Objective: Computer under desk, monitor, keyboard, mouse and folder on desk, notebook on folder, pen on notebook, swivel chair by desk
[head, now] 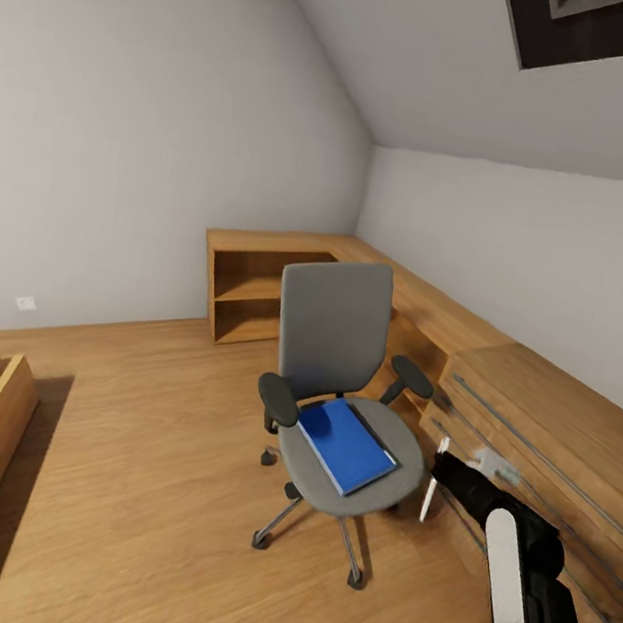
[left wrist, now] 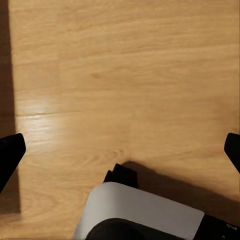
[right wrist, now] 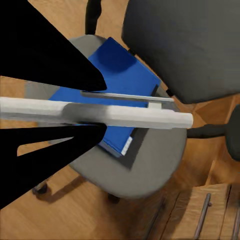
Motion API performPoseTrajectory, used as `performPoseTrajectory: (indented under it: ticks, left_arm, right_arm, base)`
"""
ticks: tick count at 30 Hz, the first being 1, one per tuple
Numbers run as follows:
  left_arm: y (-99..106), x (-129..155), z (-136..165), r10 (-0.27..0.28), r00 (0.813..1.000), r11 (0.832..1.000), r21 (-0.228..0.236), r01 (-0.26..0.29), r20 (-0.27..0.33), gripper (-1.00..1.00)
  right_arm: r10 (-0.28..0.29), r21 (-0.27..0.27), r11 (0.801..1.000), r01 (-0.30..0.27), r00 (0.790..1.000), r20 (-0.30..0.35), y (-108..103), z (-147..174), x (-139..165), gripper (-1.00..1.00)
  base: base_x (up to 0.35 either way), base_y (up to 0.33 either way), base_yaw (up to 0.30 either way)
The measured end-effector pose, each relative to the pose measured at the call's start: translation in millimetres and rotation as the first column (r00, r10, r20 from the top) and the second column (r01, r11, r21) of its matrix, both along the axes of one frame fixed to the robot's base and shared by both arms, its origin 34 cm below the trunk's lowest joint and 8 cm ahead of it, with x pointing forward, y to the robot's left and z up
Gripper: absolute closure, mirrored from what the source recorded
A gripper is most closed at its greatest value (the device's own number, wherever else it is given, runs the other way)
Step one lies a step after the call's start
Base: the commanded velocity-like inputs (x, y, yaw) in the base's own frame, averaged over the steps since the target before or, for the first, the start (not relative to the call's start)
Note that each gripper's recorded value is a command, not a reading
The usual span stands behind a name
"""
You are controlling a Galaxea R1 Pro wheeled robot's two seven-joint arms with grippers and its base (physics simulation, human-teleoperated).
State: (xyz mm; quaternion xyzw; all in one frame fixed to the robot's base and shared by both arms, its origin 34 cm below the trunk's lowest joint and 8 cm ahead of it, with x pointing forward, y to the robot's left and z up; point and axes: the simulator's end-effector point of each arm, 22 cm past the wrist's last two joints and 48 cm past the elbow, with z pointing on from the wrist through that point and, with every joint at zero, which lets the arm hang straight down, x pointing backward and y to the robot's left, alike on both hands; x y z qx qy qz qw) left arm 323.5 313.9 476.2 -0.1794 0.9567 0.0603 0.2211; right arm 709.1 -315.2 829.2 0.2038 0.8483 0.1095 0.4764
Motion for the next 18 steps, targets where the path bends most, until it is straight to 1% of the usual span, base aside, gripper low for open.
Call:
performPoseTrajectory:
  ticks: [1, 3, 4, 7, 8, 11, 12, 13, 14, 15, 16, 17, 18]
  left_arm:
    - [-7, 0, -1, -0.015, 1.000, 1.000, 0.000, 0.015, -0.007, -1.00]
    - [-7, 0, 2, -0.016, 1.000, 1.000, 0.001, 0.016, -0.007, -1.00]
    - [-8, 0, 4, -0.017, 1.000, 1.000, 0.000, 0.017, -0.007, -1.00]
    - [-9, 1, 9, -0.021, 1.000, 1.000, -0.002, 0.021, -0.006, -1.00]
    - [-13, 1, 10, -0.030, 1.000, 1.000, -0.004, 0.030, -0.007, -1.00]
    - [-22, 2, 15, -0.067, 0.998, 0.998, -0.005, 0.067, -0.008, -1.00]
    - [-29, 3, 17, -0.097, 0.995, 0.995, -0.003, 0.097, -0.008, -1.00]
    - [-32, 3, 19, -0.112, 0.994, 0.994, -0.002, 0.112, -0.008, -1.00]
    - [-37, 4, 20, -0.135, 0.991, 0.991, 0.000, 0.135, -0.009, -1.00]
    - [-41, 3, 21, -0.152, 0.988, 0.988, 0.000, 0.152, -0.012, -1.00]
    - [-43, 2, 23, -0.158, 0.987, 0.987, -0.001, 0.158, -0.014, -1.00]
    - [-48, -1, 23, -0.166, 0.986, 0.986, -0.004, 0.166, -0.020, -1.00]
    - [-50, -2, 24, -0.170, 0.985, 0.986, -0.006, 0.170, -0.023, -1.00]
  right_arm:
    - [-0.054, 0.070, 0.996, 0.053, 0.998, 0.013, -18, 3, -3, 1.00]
    - [-0.066, 0.089, 0.994, 0.064, 0.998, 0.017, -22, 8, -4, 1.00]
    - [-0.115, 0.110, 0.988, 0.113, 0.993, 0.016, -41, 8, -9, 1.00]
    - [-0.154, 0.146, 0.978, 0.149, 0.988, 0.022, -55, 13, -12, 1.00]
    - [-0.170, 0.167, 0.972, 0.163, 0.985, 0.026, -60, 16, -13, 1.00]
    - [-0.198, 0.209, 0.960, 0.186, 0.980, 0.033, -69, 22, -16, 1.00]
    - [-0.217, 0.236, 0.950, 0.204, 0.976, 0.034, -76, 23, -19, 1.00]
    - [-0.228, 0.251, 0.944, 0.212, 0.973, 0.032, -80, 25, -21, 1.00]
    - [-0.249, 0.277, 0.932, 0.232, 0.968, 0.026, -89, 25, -25, 1.00]
    - [-0.278, 0.306, 0.916, 0.259, 0.960, 0.017, -100, 24, -32, 1.00]
    - [-0.292, 0.322, 0.907, 0.272, 0.956, 0.015, -106, 24, -35, 1.00]
    - [-0.317, 0.345, 0.891, 0.294, 0.948, 0.010, -115, 24, -41, 1.00]
    - [-0.328, 0.359, 0.883, 0.303, 0.945, 0.010, -120, 26, -43, 1.00]
  base:
    - [0.000, 0.000, -0.248]
    - [0.000, 0.000, -0.259]
    - [0.000, 0.000, -0.268]
    - [0.000, 0.000, -0.271]
    - [0.000, 0.000, -0.272]
    - [0.000, 0.000, -0.273]
    - [0.000, 0.000, -0.273]
    - [0.000, 0.000, -0.274]
    - [0.000, 0.000, -0.271]
    - [0.000, 0.000, -0.269]
    - [0.000, 0.000, -0.263]
    - [0.000, 0.000, -0.261]
    - [0.000, 0.000, -0.258]
